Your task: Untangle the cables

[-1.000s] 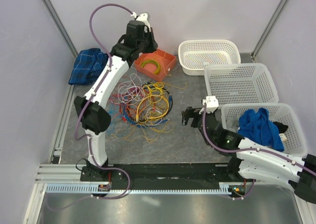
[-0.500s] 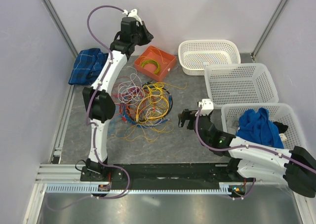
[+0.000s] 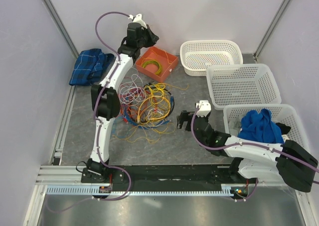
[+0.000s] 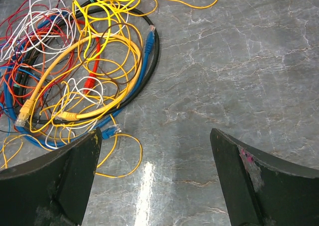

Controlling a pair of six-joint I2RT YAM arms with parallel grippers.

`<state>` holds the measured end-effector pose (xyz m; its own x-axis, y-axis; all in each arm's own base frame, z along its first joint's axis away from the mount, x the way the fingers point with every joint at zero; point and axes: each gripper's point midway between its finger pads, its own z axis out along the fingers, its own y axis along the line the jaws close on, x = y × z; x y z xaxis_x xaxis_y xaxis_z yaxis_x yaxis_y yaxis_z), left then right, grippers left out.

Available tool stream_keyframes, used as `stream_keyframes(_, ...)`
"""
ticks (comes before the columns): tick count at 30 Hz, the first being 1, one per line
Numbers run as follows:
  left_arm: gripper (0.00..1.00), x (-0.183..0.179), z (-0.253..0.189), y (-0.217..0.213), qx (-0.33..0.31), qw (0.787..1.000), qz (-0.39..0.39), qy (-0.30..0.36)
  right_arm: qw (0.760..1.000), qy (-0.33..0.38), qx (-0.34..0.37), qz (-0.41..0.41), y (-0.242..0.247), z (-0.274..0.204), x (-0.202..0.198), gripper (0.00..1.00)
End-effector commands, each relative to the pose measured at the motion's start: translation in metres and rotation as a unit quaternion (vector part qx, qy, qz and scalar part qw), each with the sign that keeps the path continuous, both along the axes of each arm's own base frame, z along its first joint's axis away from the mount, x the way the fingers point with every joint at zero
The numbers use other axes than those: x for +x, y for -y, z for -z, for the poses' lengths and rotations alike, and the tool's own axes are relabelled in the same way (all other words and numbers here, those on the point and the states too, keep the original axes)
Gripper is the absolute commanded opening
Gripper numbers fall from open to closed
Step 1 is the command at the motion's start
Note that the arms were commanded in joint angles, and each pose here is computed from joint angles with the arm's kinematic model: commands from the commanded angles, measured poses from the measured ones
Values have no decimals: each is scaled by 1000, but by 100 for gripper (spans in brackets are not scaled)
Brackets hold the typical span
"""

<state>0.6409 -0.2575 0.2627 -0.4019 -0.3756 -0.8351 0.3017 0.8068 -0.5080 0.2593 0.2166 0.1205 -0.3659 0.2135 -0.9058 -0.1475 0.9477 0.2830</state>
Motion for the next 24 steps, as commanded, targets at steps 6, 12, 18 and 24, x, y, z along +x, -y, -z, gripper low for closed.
stream_keyframes(6, 77, 24, 23, -5, 0, 1000, -23, 9, 1000, 6, 7, 16, -1, 3, 6, 98)
stream_keyframes(12, 100, 15, -18, -7, -9, 999, -22, 36, 1000, 2, 7, 15, -3, 7, 6, 98)
stream_keyframes(18, 100, -10, -49, -16, -7, 999, -37, 33, 1000, 0, 10, 14, -2, 9, 4, 98)
stream_keyframes(24, 100, -95, -19, -14, 24, 997, -49, -51, 1000, -1, 8, -1, -5, 11, 3, 98)
